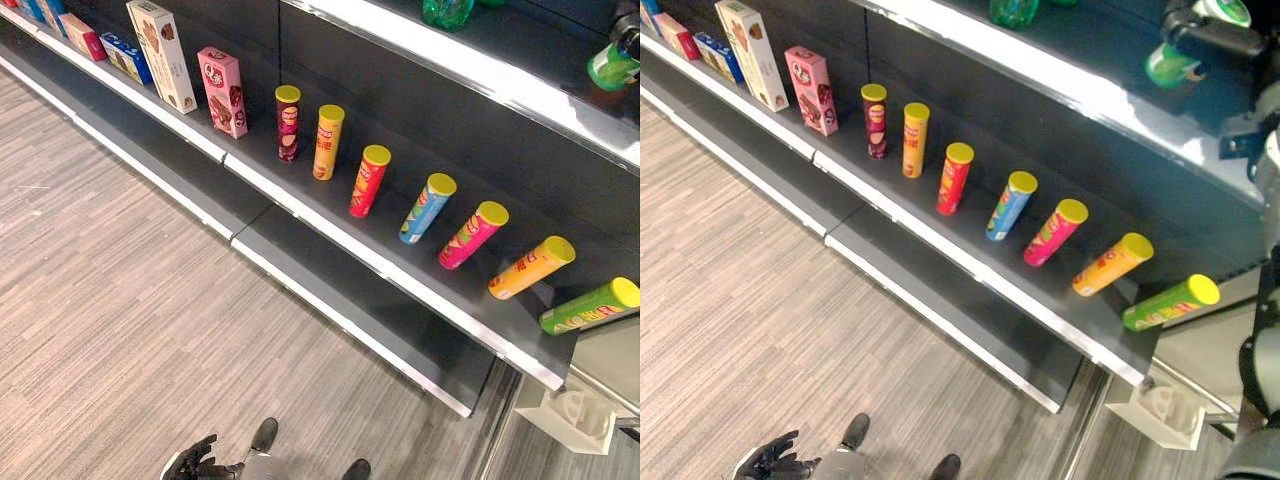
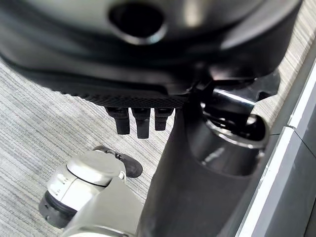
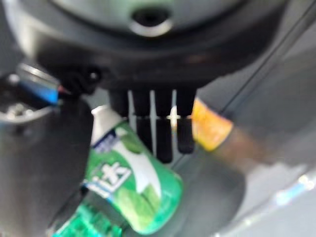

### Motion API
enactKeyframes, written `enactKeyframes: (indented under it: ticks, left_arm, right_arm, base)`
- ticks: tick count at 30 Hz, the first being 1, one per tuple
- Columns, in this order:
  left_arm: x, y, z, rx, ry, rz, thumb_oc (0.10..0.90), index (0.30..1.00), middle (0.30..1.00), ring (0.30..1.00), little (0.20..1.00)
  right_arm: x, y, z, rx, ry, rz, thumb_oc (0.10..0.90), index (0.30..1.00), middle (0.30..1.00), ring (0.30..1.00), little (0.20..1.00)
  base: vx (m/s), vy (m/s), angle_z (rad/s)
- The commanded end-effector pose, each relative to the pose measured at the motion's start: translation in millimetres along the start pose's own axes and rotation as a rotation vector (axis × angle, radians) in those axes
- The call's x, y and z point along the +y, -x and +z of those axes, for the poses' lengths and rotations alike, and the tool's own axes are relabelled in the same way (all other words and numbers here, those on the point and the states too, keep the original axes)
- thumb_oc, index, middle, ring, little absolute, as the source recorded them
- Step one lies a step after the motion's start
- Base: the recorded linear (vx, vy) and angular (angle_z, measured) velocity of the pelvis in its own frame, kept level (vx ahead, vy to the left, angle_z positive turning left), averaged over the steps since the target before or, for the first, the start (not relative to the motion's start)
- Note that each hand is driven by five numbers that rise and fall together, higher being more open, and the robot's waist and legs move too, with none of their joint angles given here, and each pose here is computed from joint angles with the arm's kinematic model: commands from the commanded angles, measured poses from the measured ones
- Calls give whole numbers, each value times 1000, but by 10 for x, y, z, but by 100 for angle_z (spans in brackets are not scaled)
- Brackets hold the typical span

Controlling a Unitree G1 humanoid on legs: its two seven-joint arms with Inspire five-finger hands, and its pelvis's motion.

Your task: Put the goods on the table back onto the shelves and tidy them up.

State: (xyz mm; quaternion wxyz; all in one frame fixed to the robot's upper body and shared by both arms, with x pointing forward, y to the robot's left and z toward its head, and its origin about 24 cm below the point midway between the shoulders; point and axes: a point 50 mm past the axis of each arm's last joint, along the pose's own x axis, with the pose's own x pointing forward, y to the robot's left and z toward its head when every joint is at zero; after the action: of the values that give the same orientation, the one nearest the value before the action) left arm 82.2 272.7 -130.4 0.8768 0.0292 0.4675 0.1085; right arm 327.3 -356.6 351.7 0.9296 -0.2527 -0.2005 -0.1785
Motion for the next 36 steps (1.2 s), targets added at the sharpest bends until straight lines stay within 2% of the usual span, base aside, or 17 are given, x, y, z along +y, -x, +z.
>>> enactKeyframes:
  ticks: [1, 11, 23, 24, 25, 36]
  left_arm:
    - [226, 30, 154, -71, -51, 42, 800, 900, 900, 900, 900]
    - [226, 29, 187, -90, -43, 48, 800, 900, 900, 900, 900]
    - [235, 33, 182, -91, -40, 54, 800, 900, 900, 900, 900]
    - [230, 31, 190, -94, -38, 52, 800, 900, 900, 900, 900]
    - [229, 30, 192, -95, -36, 52, 800, 900, 900, 900, 900]
    - [256, 29, 180, -83, -30, 65, 800, 900, 900, 900, 900]
  right_arm:
    - [-214, -14, 429, -171, -1, -60, 400, 300, 300, 300, 300]
    - [-232, -16, 313, -108, 91, -54, 400, 300, 300, 300, 300]
    - [-130, -9, 173, -63, 93, -9, 400, 300, 300, 300, 300]
    - [-126, -8, 169, -63, 86, -9, 424, 335, 335, 335, 335]
    - [-131, -5, 160, -62, 79, -11, 800, 900, 900, 900, 900]
    - [-265, -20, 288, -121, -37, -117, 800, 900, 900, 900, 900]
  base:
    - [0, 0, 0]
    - [1, -1, -1]
    - [4, 4, -6]
    - [3, 7, -4]
    - [-5, 12, -6]
    - [0, 7, -4]
